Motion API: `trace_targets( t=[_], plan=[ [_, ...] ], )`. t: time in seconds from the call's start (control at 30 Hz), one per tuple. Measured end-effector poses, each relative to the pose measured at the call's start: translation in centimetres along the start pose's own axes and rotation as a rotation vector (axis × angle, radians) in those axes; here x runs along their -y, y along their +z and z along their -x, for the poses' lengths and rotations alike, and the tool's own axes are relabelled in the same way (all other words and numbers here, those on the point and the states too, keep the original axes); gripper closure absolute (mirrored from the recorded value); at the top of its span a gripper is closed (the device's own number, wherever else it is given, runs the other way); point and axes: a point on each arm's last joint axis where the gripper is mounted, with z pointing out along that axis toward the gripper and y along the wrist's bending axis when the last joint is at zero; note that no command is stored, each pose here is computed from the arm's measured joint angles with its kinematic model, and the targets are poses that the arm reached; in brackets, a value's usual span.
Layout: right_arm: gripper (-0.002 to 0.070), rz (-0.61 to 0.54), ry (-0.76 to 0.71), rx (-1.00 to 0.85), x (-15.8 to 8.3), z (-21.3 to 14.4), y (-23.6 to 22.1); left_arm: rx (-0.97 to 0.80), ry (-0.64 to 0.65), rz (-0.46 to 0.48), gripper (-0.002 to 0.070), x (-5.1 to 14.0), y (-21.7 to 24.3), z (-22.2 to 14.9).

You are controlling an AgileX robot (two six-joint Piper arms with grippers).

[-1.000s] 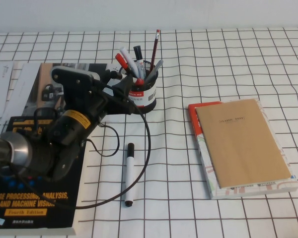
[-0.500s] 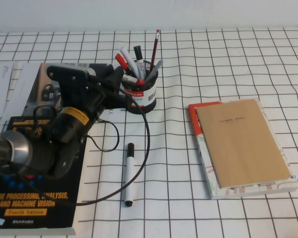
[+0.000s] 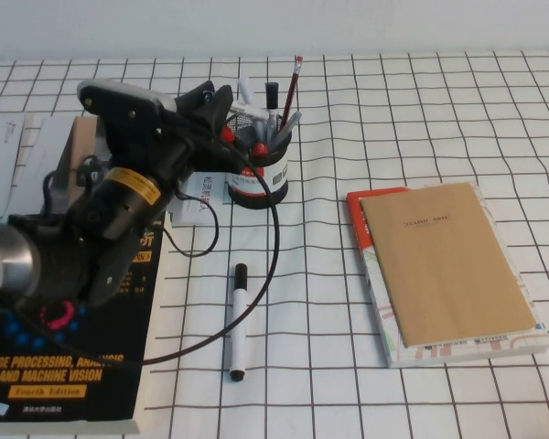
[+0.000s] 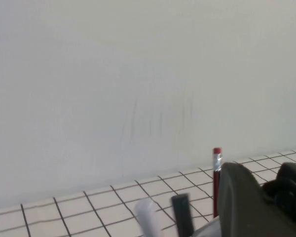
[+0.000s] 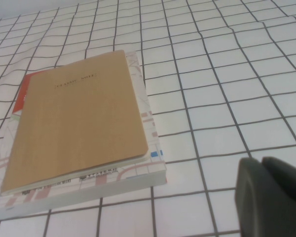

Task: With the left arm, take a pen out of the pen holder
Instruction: 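Take a marker out of the pen holder and lay it on the table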

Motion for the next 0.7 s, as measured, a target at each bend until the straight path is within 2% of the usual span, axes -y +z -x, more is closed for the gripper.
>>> trace_targets(
  t=[0.33,0.5,0.57,0.7],
  plan=[
    [0.0692,0.0,0.0,0.0,0.0,0.0,0.0,-0.052,0.231,-0.059,0.0568,1.4,-2.2,7.0],
    [0.0692,0.0,0.0,0.0,0.0,0.0,0.0,-0.185,0.281,-0.042,0.0568,1.8,-3.9,11.2],
    [0.0692,0.0,0.0,0.0,0.0,0.0,0.0,-0.276,0.239,0.025,0.0568,1.4,-4.4,12.8],
    [0.0693,0.0,0.0,0.0,0.0,0.0,0.0,-0.416,0.13,0.255,0.0568,0.1,-5.8,15.0]
  ],
)
